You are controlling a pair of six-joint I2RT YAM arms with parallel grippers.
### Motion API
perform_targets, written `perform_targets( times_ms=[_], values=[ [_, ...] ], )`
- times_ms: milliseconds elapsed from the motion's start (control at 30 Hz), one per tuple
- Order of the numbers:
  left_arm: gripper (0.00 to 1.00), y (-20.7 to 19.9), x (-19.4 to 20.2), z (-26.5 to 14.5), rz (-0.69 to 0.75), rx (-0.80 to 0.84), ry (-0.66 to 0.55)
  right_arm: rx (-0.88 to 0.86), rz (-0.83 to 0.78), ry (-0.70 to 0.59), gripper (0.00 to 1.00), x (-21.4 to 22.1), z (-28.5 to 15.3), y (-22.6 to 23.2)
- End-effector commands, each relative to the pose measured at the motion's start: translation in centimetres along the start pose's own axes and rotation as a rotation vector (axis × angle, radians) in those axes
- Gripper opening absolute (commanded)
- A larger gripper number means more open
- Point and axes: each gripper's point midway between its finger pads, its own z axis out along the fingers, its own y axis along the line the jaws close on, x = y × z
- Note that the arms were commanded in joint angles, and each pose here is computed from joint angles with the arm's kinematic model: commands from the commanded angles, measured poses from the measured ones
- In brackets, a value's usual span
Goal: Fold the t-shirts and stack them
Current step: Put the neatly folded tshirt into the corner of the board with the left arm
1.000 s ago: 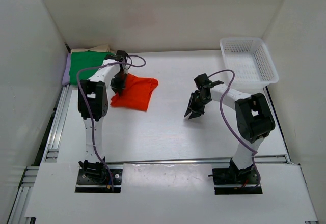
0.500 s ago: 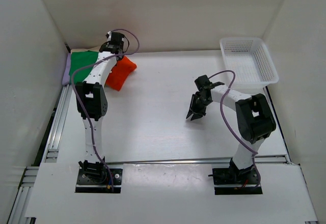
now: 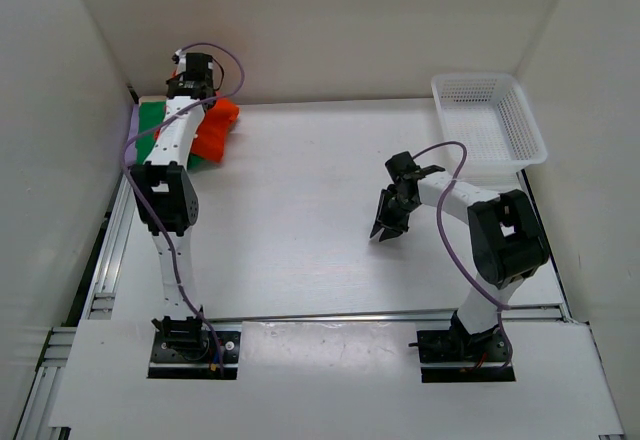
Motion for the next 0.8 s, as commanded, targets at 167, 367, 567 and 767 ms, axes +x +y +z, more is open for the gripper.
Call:
perform_targets(
  times_ms=[167, 367, 567, 767],
  values=[
    [0.10, 9.1, -4.0, -1.6, -0.191, -0.070, -0.094, -0.003, -0.015, -0.024, 0.35, -0.5, -0.8, 0.1],
    [0.10, 7.8, -1.6, 2.1, -0.159, -0.050, -0.021, -0.003, -0.018, 0.006, 0.35, -0.7, -0.6, 0.6],
    [0.74, 7.9, -0.5, 7.5, -0.183, -0.097, 0.016, 0.014, -0.038, 0.030, 0.35, -1.0, -0.3, 0.6],
    [1.00, 10.6, -2.9, 10.3, -0.302, -0.235, -0.077, 0.011, -0.048, 0.026, 0.35, -1.5, -0.7, 1.1]
  ],
)
